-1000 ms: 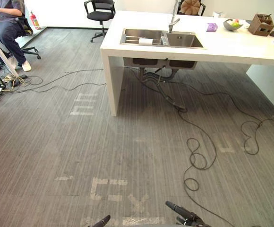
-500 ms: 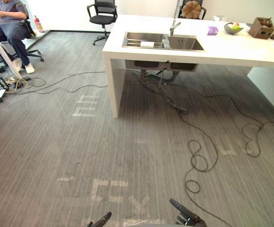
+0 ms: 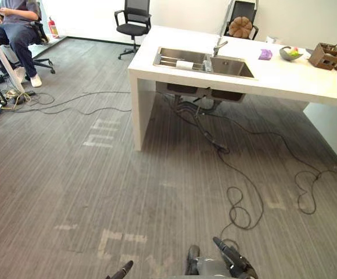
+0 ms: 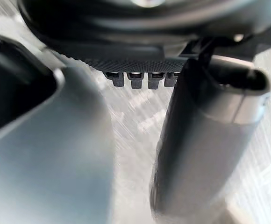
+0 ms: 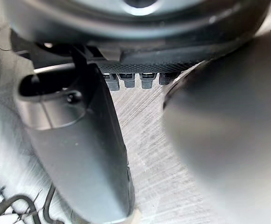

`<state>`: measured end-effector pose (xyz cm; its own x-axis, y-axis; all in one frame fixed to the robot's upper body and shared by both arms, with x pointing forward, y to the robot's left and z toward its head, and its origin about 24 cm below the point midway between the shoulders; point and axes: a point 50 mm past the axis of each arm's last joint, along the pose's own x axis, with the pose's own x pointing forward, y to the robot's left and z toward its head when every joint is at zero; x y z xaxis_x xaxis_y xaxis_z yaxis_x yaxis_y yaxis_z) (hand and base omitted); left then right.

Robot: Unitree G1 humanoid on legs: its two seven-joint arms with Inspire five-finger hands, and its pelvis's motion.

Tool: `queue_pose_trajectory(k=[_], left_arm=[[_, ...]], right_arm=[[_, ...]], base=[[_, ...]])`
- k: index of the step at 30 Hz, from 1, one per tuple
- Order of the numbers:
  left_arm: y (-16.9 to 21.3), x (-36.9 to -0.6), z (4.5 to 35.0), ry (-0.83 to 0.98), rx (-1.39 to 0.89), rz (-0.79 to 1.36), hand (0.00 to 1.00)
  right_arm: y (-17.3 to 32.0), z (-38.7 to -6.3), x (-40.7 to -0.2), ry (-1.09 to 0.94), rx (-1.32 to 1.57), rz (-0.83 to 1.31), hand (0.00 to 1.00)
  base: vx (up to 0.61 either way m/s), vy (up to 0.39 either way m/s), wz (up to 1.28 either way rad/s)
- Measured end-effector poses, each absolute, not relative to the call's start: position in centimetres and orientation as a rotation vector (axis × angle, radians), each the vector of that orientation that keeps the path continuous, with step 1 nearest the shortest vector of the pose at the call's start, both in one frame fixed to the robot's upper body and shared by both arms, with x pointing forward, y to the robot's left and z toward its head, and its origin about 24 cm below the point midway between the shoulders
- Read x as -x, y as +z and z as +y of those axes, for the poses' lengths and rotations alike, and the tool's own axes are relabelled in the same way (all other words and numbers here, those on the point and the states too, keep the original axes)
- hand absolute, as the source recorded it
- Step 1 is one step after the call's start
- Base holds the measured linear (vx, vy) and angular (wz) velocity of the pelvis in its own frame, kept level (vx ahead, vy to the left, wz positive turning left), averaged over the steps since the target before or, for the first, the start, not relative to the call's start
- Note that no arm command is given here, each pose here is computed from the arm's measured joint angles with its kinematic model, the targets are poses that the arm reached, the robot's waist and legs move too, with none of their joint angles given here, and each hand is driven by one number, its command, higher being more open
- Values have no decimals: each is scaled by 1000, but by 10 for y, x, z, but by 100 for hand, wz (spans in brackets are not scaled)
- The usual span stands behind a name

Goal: Walk over to the sink, pick up the cup, carry it to the dishwasher, place the cup inside the dishwasher, then close the dishwasher door

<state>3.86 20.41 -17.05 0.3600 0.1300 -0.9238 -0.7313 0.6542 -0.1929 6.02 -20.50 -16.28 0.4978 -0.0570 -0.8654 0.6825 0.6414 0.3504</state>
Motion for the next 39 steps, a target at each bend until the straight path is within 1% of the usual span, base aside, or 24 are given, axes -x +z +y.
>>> queue_pose_trajectory(k=[1,8,11,13,15,16,17,19,21,23,24,26,27,28,30,31,34,36,39], left_arm=[[-170,-41,204,607,657,1062,100],[-171,-43,196,724,731,996,100],[-167,-53,199,718,702,936,100],[-163,-64,197,654,614,896,100],[-150,-90,207,537,406,787,100],[-148,-93,208,523,379,774,100],[-141,-102,206,469,272,724,100],[-133,-112,204,431,124,678,100],[-108,-144,200,438,-68,512,100],[-89,-161,195,441,-165,394,100],[-82,-167,194,451,-191,349,100],[-36,-190,198,531,-207,109,100],[-24,-195,200,543,-209,47,100],[1,-205,206,547,-221,-80,100],[25,-212,212,569,-235,-197,100],[37,-213,214,590,-250,-256,100],[51,-216,208,569,-300,-332,100],[64,-227,197,520,-319,-406,100],[79,-240,187,445,-320,-467,100]], right_arm=[[-163,-205,-59,-507,-762,957,100],[-165,-210,-56,-502,-737,1009,100],[-165,-209,-57,-489,-705,1010,100],[-164,-209,-62,-471,-694,1006,100],[-161,-199,-89,-429,-731,956,100],[-160,-198,-91,-426,-735,948,100],[-157,-200,-98,-419,-746,910,100],[-158,-190,-100,-383,-751,913,100],[-154,-177,-109,-305,-744,885,100],[-155,-172,-108,-288,-725,901,100],[-156,-171,-109,-282,-716,909,100],[-157,-170,-107,-280,-696,927,100],[-157,-170,-103,-282,-691,936,100],[-160,-171,-92,-281,-662,972,100],[-162,-176,-86,-278,-631,997,100],[-159,-184,-89,-287,-605,977,100],[-154,-192,-99,-288,-595,921,100],[-148,-192,-113,-263,-600,865,100],[-148,-183,-119,-250,-623,866,100]], base=[[524,-284,32],[533,-239,-9],[553,-107,-13],[384,29,-37],[434,169,-65],[370,184,-51],[420,262,-49],[520,298,-26],[401,145,14],[327,140,21],[368,148,24],[351,121,20],[390,115,27],[328,92,9],[331,99,-21],[324,90,-32],[257,44,-8],[425,-51,15],[440,-167,18]])
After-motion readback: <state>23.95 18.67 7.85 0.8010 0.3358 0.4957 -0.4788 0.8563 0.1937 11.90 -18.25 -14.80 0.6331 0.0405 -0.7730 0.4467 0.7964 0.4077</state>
